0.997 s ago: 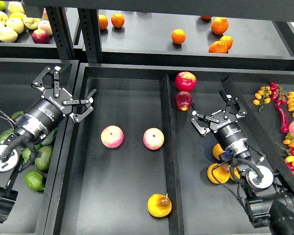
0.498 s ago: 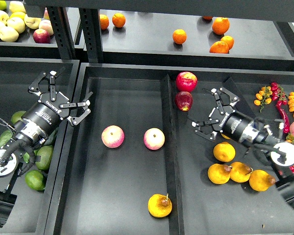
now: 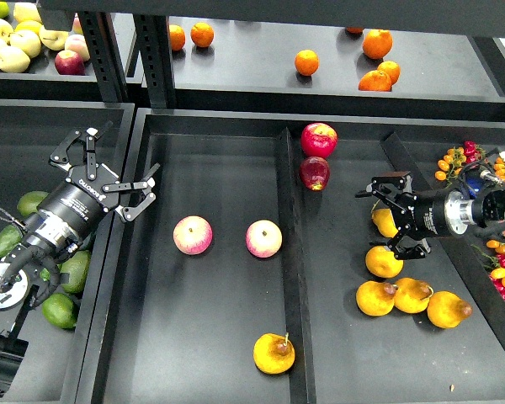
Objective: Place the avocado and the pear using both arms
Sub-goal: 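Swing the right gripper toward the yellow pear in the middle bin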
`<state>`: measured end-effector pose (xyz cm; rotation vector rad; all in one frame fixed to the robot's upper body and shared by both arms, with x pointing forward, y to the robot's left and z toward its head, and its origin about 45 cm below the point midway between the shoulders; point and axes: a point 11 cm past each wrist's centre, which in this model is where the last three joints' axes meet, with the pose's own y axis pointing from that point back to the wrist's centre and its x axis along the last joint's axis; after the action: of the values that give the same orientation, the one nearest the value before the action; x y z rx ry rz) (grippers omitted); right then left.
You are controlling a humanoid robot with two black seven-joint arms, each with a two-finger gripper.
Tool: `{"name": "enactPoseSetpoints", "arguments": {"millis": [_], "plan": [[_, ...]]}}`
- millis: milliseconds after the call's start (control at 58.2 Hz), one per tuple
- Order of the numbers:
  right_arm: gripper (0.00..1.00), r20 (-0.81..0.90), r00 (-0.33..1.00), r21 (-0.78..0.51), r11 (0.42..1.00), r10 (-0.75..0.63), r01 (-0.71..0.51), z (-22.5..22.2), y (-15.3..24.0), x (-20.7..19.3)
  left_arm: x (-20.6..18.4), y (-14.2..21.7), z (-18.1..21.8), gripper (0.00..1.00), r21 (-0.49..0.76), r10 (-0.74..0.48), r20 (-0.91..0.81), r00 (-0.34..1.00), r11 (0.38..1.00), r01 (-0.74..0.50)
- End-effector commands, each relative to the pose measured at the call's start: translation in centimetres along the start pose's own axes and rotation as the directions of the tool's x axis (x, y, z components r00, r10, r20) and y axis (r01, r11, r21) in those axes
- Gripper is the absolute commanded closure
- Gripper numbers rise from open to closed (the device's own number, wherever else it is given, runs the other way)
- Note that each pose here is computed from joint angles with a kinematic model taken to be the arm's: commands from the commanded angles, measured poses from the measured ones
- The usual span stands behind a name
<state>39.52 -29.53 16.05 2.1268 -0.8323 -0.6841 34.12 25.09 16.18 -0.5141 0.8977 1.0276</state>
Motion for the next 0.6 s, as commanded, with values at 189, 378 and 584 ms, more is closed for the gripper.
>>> {"name": "enactPoseSetpoints", "arguments": {"millis": [189,378,584], "plan": [[0.01,-0.072,0.992,-0.154,0.984,-0.103,0.091,2.9,-4.4,-4.1,-0.1,-0.2,-0.9,0.00,0.031,-0.003,-0.001,1.000,1.000,0.003],[0.01,-0.102,0.978,-0.207,0.966,-0.180,0.156,3.4,-6.9,-7.2,-0.1,-0.2,-0.9,0.00,0.031,-0.003,-0.001,1.000,1.000,0.003],[0.01,-0.081,0.967,-0.247,0.945,-0.242,0.216,4.6,-8.5,-9.5,0.2,-0.1,-1.0,0.00,0.035,0.005,-0.004,1.000,0.999,-0.005]]}}
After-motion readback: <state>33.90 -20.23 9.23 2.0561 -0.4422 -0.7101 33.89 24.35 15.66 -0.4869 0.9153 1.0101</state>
